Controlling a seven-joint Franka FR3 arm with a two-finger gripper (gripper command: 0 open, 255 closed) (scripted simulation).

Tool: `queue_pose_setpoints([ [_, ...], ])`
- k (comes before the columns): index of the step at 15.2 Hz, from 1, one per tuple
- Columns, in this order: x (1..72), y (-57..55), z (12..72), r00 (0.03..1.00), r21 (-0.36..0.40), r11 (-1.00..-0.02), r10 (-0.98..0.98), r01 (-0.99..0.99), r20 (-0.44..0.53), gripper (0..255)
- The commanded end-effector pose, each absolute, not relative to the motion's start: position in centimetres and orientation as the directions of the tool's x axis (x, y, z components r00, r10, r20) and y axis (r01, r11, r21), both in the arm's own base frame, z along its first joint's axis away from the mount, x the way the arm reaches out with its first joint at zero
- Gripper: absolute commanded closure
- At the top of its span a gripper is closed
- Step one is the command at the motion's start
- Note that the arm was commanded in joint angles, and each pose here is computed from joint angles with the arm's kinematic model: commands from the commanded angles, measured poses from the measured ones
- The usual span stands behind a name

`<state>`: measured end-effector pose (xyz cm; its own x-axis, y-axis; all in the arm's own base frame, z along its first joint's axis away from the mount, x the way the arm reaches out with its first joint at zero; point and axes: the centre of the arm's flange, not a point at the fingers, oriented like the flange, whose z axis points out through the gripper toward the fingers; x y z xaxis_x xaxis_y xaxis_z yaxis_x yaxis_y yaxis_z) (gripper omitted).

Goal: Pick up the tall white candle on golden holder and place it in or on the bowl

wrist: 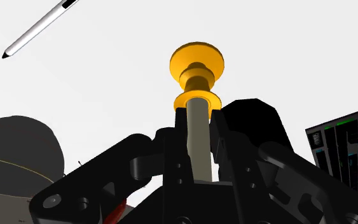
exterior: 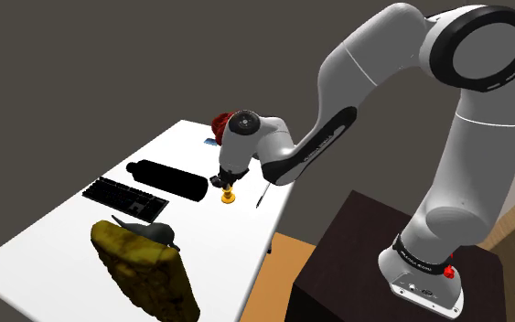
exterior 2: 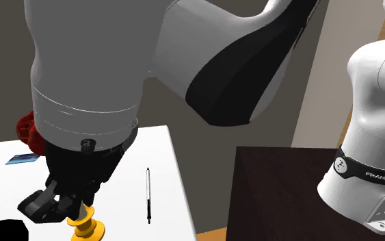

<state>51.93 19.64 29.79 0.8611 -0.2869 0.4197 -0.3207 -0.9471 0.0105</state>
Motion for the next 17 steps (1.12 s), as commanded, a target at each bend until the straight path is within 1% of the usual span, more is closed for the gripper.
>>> queue_pose_setpoints([
  [1,52.0,19.6,30.9,0.861,0.01,-0.947,-0.287,-0.321,0.419,255],
  [17,52.0,19.6,39.4,0.861,0.01,-0.947,-0.287,-0.321,0.419,255],
])
